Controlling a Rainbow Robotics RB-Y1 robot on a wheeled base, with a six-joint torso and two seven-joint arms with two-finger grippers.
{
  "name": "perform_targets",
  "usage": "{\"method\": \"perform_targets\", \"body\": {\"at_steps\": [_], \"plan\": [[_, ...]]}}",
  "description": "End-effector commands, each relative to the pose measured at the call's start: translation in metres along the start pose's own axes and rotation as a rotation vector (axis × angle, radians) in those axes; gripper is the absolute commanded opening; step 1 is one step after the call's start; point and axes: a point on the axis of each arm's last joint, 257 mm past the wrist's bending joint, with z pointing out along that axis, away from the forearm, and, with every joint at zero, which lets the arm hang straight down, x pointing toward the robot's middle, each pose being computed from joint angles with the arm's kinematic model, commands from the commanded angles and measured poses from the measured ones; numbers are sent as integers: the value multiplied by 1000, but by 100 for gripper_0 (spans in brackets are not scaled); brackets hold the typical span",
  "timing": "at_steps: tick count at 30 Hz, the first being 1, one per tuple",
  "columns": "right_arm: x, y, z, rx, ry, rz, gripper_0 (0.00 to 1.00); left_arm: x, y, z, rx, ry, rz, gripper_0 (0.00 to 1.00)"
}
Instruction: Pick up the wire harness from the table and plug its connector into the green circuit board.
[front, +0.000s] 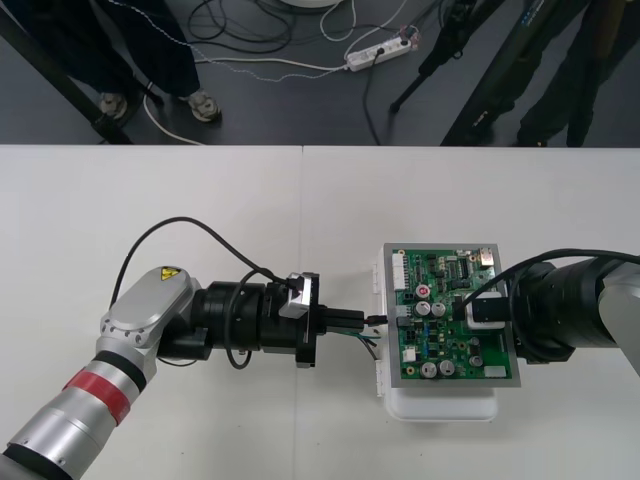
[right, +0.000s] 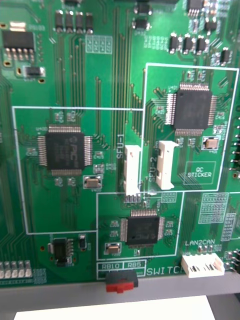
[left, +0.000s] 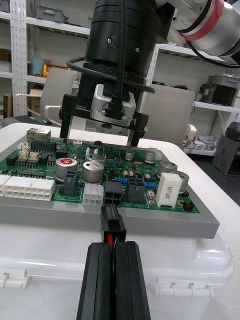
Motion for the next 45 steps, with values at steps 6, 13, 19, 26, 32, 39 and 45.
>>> {"method": "perform_targets", "body": {"at_steps": [6, 13, 19, 26, 32, 39, 45], "plan": [[-22, 9, -3, -7, -44, -27, 100, -19, 19, 16, -18, -21, 89, 0], [-18, 7, -3, 1, -28, -20, 100, -20, 18, 20, -1, -17, 87, 0], [-19, 11, -1, -6, -31, 2, 100, -22, 16, 22, 14, -20, 81, 0], [-21, 13, 0, -11, -38, 29, 100, -22, 11, 25, 33, -18, 74, 0], [-22, 14, 0, -14, -42, 38, 100, -22, 7, 28, 49, -17, 71, 0], [-24, 15, 0, -17, -49, 51, 100, -19, 2, 31, 63, -12, 62, 0], [-25, 15, 0, -18, -50, 51, 100, -19, 0, 33, 72, -9, 61, 0]]}}
